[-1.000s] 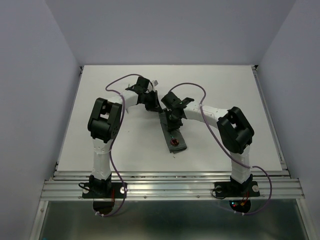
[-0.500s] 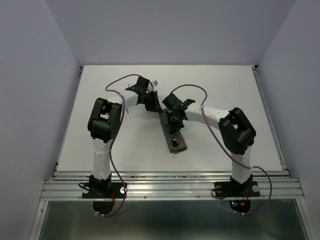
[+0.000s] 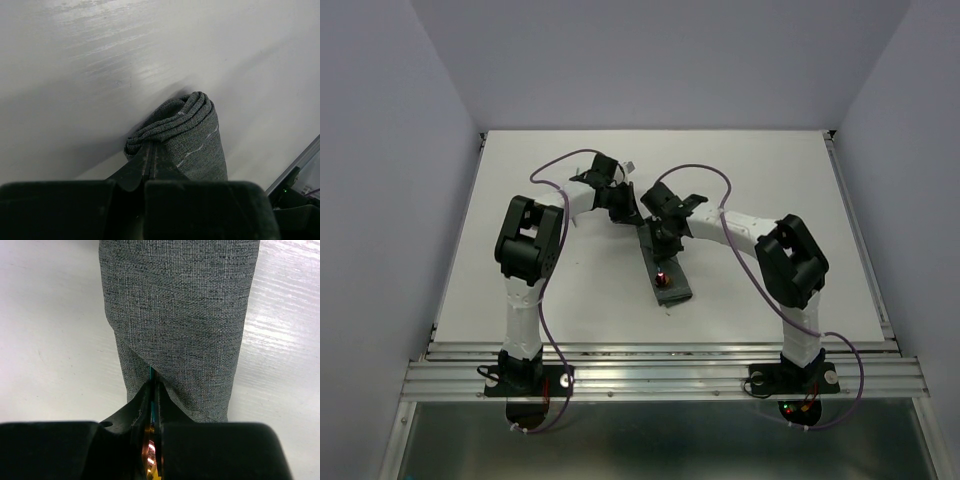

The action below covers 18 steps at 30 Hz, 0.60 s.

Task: Fold the napkin into a case and place the utensils inside
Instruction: Insert the spoon into the folded napkin.

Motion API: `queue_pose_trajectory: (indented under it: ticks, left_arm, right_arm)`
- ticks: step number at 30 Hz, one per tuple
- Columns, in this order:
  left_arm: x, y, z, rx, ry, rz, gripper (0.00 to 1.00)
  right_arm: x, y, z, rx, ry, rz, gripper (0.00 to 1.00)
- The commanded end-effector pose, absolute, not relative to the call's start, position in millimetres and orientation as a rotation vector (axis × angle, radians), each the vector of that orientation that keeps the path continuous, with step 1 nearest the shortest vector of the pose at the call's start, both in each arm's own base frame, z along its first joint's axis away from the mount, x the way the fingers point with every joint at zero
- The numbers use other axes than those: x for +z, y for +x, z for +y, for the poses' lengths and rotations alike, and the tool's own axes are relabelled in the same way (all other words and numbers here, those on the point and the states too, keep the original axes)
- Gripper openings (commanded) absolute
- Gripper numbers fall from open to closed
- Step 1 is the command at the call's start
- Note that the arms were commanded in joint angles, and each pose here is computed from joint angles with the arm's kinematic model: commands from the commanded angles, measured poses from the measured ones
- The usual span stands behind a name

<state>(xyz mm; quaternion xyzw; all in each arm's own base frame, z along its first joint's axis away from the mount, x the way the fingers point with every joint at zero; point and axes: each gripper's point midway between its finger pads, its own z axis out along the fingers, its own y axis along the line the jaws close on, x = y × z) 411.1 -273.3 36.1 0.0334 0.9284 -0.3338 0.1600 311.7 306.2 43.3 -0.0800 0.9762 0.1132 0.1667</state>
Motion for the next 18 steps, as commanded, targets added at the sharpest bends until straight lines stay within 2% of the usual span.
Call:
queue_pose_trajectory:
  ticks: [1, 12, 14, 17, 18]
  left_arm:
    - [34.7, 401.4, -273.3, -0.963, 0.117, 2.67, 0.0]
    - [33.5, 400.8, -274.2, -0.972, 0.124, 2.67, 0.0]
    - [33.2, 401.6, -273.7, -0.971, 0.124, 2.67, 0.0]
    - [35.7, 402.6, -273.6, -0.967, 0.132, 2.665, 0.0]
    - [36.9, 403.2, -274.1, -0.964, 0.138, 2.661, 0.0]
  right_arm:
    - [59.9, 328.5, 326.1, 0.391, -0.254, 2.708, 0.01]
    - [52.6, 331.8, 328.2, 0.379, -0.268, 2.714, 0.02]
    - [53.3, 330.6, 327.0, 0.375, -0.273, 2.717, 0.09]
    - [57.5, 326.3, 323.1, 0.374, -0.271, 2.719, 0.27]
    - [59.6, 325.0, 321.7, 0.373, -0.269, 2.718, 0.29]
